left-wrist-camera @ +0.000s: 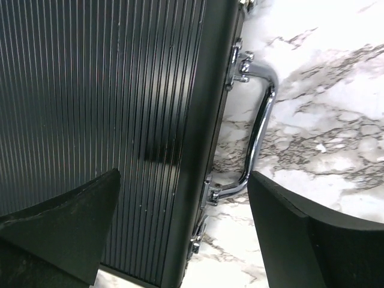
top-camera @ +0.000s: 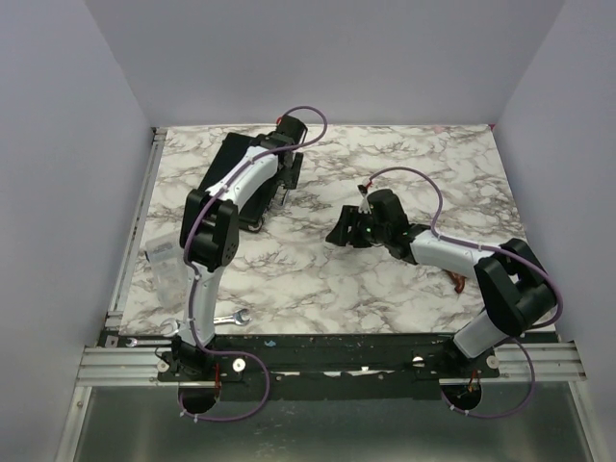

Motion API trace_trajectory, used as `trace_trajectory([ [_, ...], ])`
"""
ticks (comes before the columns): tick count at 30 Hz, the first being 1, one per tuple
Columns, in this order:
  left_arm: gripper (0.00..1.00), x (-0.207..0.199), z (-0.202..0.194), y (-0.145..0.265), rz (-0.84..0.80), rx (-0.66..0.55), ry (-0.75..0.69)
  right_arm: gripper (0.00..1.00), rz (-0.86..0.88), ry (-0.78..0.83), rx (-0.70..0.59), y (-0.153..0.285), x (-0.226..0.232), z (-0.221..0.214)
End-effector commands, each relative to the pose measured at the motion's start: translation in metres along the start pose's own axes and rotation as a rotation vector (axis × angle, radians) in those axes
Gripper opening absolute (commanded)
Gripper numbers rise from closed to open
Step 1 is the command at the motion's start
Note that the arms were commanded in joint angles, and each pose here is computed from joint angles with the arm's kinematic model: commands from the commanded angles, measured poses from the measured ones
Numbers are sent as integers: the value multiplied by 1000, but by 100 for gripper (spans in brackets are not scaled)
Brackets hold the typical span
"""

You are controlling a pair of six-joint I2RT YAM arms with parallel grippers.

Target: Pack up texas hold em set

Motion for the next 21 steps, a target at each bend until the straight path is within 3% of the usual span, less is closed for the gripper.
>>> trace_trajectory([
  [1,87,9,-1,3,102,52,-71,62,41,11,-42,5,1,5],
  [9,86,19,-12,-18,259,105,-143,62,66,-12,-25,1,-1,-1],
  [21,73,38,2,-25,240,131,-68,62,70,-26,-15,0,-4,-5],
])
Point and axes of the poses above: each gripper's point midway between its finger pads, its own y axis back along the fingers, its own x axis along the line the jaws close on, z = x × y, the point moved 3 cm from there along y, back along the fingers, and after that the axes turned 14 degrees about y, right-handed, at the moved point
